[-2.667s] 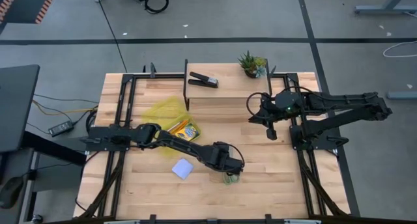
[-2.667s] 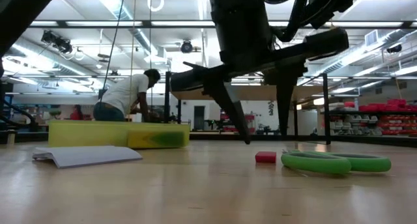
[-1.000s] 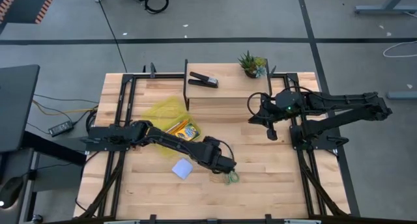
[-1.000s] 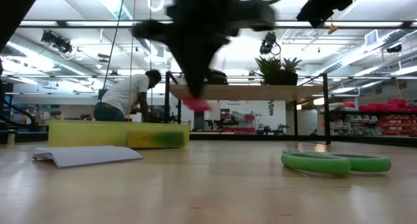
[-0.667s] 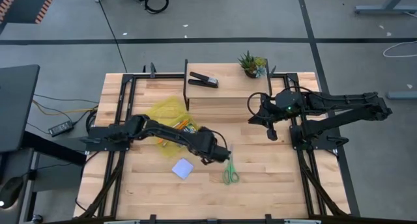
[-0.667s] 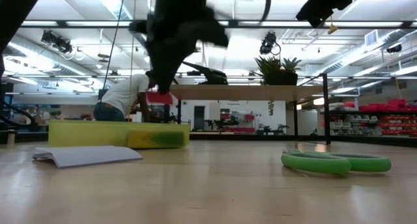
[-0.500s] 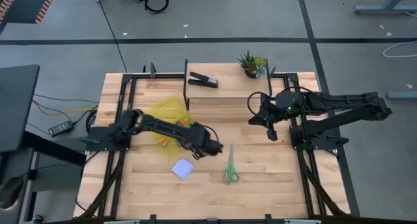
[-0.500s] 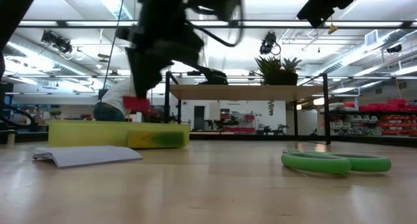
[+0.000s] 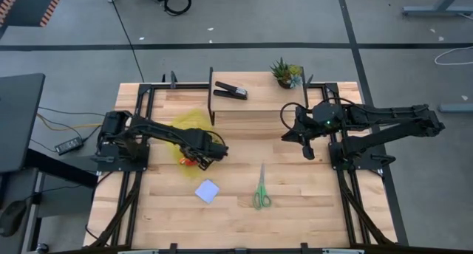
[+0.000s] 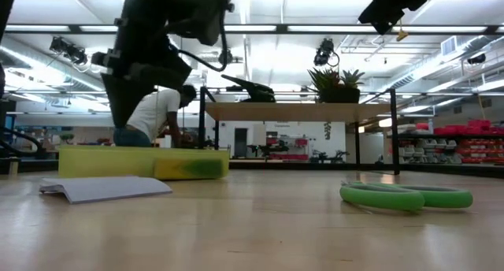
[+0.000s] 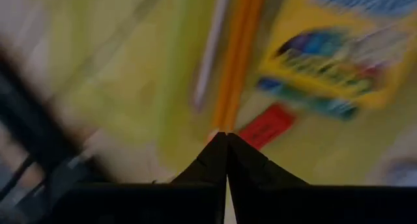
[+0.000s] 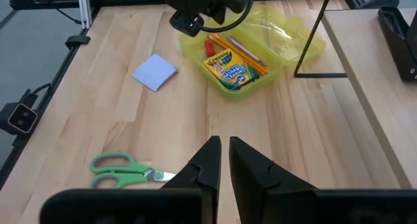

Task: Pack school essentials
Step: Put the green scissor into the yellow supply box

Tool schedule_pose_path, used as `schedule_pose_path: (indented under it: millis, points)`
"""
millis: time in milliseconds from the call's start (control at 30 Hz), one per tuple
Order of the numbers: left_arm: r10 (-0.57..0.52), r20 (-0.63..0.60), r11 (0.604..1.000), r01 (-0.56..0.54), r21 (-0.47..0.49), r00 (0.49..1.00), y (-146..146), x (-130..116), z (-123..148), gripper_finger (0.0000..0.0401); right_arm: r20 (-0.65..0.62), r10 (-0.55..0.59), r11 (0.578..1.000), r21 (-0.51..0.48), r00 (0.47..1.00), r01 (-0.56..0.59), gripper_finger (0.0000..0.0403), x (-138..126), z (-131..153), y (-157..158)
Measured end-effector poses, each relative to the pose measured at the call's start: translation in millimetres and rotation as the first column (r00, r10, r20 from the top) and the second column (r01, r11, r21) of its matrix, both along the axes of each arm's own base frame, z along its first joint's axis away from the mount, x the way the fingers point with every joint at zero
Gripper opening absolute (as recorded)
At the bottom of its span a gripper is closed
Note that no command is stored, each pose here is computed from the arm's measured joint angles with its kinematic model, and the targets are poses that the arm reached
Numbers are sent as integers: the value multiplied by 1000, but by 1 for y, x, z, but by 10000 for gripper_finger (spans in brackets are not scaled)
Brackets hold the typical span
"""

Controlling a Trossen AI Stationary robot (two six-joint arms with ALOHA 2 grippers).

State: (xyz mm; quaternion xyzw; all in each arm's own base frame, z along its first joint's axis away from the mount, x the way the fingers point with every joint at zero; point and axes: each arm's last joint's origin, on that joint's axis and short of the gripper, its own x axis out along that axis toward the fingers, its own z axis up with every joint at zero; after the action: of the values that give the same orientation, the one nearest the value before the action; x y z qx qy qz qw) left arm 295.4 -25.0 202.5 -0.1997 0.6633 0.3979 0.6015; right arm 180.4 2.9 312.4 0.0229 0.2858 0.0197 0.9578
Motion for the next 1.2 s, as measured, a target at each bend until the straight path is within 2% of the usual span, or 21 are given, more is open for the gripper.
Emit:
schedule_pose_path:
  millis: [200, 400, 533, 700, 900, 967, 1200]
  points:
    - [-40, 216, 998, 47, -29, 976, -4, 23, 6, 65, 2, -1, 1000, -2, 1000, 1, 39, 0, 0, 0]
    - [151, 442, 988, -123, -91, 884, -14, 49, 16, 105, 6, -4, 1000, -7, 1000, 4, 39, 0, 0, 0]
    - [156, 499, 987, -119, -105, 852, -37, 71, 20, 92, 10, 0, 1000, -16, 1000, 0, 39, 0, 1, 0]
    - [178, 531, 982, -117, -146, 828, -69, 107, 18, 71, 19, 9, 999, -31, 1000, -9, 39, 1, 1, 0]
    - [348, 529, 933, -232, -275, 774, -102, 147, 6, 71, 18, 13, 999, -36, 1000, -12, 39, 1, 1, 0]
    - [376, 511, 919, -242, -310, 773, -110, 157, 0, 69, 19, 15, 999, -40, 1000, -15, 39, 1, 1, 0]
    - [437, 444, 891, -309, -332, 782, -133, 173, -17, 66, 20, 24, 998, -53, 1000, -23, 39, 1, 1, 0]
